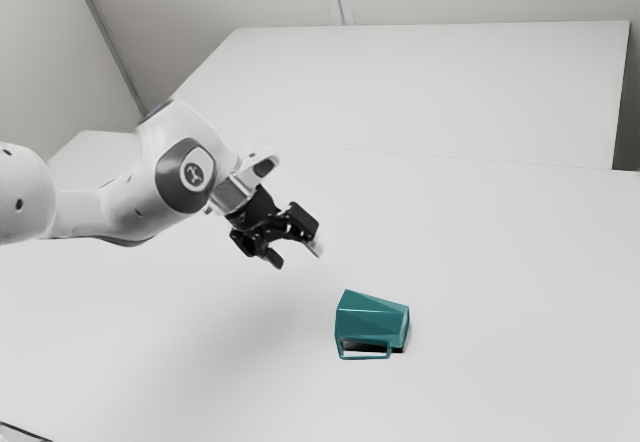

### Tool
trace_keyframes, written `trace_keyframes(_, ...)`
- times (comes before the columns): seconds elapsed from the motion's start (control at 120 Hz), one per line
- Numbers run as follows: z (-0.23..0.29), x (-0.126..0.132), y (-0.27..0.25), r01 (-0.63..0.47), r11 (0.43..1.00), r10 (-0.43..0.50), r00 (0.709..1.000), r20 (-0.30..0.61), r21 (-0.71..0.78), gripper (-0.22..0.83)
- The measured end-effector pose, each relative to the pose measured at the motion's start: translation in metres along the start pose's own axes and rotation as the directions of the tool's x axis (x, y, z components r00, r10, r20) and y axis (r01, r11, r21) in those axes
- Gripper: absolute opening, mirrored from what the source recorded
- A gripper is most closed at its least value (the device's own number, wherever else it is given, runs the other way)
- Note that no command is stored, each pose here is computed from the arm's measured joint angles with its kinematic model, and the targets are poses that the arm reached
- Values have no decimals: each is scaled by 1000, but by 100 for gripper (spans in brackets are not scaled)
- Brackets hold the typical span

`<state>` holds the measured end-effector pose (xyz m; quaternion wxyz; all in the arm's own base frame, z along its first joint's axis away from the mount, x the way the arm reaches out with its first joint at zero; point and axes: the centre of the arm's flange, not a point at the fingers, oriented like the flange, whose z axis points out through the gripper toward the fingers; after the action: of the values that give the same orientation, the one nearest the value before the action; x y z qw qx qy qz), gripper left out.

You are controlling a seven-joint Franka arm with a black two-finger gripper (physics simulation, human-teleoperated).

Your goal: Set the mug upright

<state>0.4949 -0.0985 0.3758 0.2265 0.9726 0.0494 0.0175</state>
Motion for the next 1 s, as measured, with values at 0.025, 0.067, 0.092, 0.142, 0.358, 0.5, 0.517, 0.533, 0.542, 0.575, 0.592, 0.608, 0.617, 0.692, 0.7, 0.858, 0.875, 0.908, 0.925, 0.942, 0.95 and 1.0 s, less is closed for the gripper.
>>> trace_keyframes(0.025,4,-2,0,5,1000,-5,1000,2,-8,62)
trace_keyframes(0.067,8,-4,0,11,1000,-11,1000,3,-18,62)
trace_keyframes(0.092,11,-5,0,15,1000,-15,1000,3,-23,62)
trace_keyframes(0.142,17,-7,-2,23,999,-23,1000,6,-32,62)
trace_keyframes(0.358,43,-14,-3,52,996,-50,999,18,-77,62)
trace_keyframes(0.5,58,-17,-1,50,993,-48,999,24,-106,62)
trace_keyframes(0.517,59,-17,0,48,993,-45,999,25,-108,62)
trace_keyframes(0.533,60,-18,0,44,993,-42,999,25,-110,62)
trace_keyframes(0.542,61,-18,1,42,993,-40,999,25,-111,62)
trace_keyframes(0.575,63,-18,2,36,993,-33,999,25,-115,62)
trace_keyframes(0.592,65,-19,2,33,993,-30,999,27,-116,62)
trace_keyframes(0.608,67,-19,2,30,993,-27,999,28,-117,62)
trace_keyframes(0.617,67,-19,2,29,993,-26,999,28,-117,62)
trace_keyframes(0.692,74,-21,4,13,993,-9,999,34,-120,62)
trace_keyframes(0.7,74,-21,5,11,993,-7,999,34,-120,62)
trace_keyframes(0.858,85,-23,11,-23,991,29,999,40,-130,62)
trace_keyframes(0.875,86,-23,11,-28,991,33,999,40,-131,62)
trace_keyframes(0.908,88,-23,13,-37,991,42,998,40,-132,62)
trace_keyframes(0.925,88,-23,14,-41,990,47,998,40,-133,62)
trace_keyframes(0.942,89,-23,15,-45,990,51,998,41,-134,62)
trace_keyframes(0.95,90,-23,15,-47,990,53,998,41,-134,62)
trace_keyframes(1.0,93,-23,18,-60,989,66,997,42,-134,62)
